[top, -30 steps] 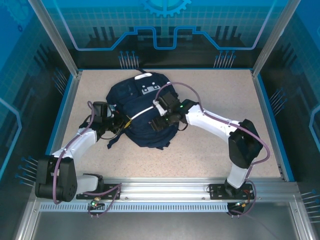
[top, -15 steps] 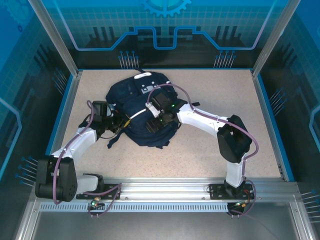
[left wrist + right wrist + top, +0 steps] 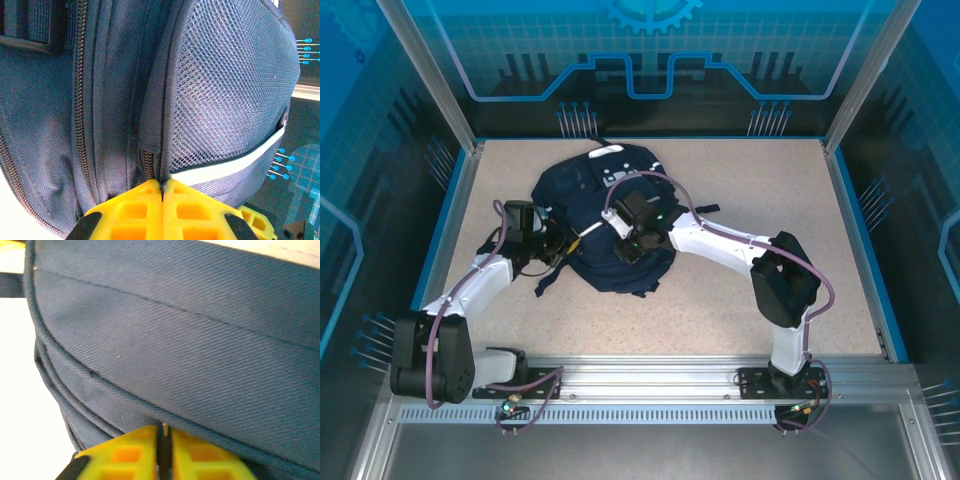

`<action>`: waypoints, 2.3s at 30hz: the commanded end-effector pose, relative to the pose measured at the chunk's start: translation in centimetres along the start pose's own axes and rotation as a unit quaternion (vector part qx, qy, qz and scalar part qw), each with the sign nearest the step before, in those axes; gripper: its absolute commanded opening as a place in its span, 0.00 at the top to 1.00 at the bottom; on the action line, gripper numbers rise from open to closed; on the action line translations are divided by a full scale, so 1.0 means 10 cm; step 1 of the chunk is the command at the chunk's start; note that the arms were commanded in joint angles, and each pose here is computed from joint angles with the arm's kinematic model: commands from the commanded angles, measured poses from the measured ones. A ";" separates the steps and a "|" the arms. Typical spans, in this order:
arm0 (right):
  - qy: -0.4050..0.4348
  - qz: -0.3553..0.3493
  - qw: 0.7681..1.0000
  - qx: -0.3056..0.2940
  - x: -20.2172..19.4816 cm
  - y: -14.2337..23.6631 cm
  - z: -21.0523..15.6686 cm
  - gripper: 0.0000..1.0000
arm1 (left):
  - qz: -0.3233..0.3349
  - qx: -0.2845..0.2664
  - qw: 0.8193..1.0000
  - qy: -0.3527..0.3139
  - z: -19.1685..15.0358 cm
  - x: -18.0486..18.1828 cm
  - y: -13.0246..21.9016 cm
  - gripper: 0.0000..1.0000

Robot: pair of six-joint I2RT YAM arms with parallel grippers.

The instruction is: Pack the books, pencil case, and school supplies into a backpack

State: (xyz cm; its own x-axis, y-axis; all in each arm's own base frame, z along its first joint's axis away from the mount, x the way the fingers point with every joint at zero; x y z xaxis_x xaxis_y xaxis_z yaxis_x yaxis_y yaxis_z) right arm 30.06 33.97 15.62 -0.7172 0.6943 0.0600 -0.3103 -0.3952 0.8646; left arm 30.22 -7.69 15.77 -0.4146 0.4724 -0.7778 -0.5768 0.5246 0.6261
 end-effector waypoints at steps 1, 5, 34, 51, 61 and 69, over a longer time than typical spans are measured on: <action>-0.005 -0.037 0.999 -0.021 -0.06 0.08 0.06 0.93 | -0.016 -0.025 0.999 -0.018 0.08 -0.16 0.10 1.00; -0.028 -0.101 0.994 -0.011 -0.25 0.15 -0.03 0.97 | -0.002 -0.034 0.999 -0.018 0.09 -0.10 0.09 1.00; -0.090 0.101 0.991 -0.012 0.50 0.24 0.17 1.00 | 0.064 -0.084 0.994 -0.014 -0.12 0.05 0.68 0.30; -0.089 0.130 0.988 -0.005 0.80 0.02 0.32 1.00 | -0.013 -0.062 0.996 0.067 -0.02 0.06 0.25 0.41; -0.093 -0.011 0.995 0.033 0.42 0.12 -0.04 1.00 | 0.026 -0.075 0.995 0.060 0.06 0.21 0.14 0.93; -0.112 -0.125 0.984 0.061 -0.21 0.32 -0.43 1.00 | 0.060 -0.053 0.996 0.029 -0.03 0.33 0.15 1.00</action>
State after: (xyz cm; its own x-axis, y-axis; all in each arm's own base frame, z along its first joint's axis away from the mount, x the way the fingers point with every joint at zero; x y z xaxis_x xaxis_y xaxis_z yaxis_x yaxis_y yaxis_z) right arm 27.19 33.39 15.76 -0.5401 0.8395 0.0597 -0.3301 -0.2766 0.9025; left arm 28.29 -6.01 14.98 -0.5282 0.4119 -0.7425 -0.6176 0.4136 0.6689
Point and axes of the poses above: each hand's point on the last joint's axis, 136 mm out from that joint toward the fingers, its own y axis back along the fingers, its own x axis along the line the jaws close on, z = x × y, the point moved 5 cm from there along y, back along the fingers
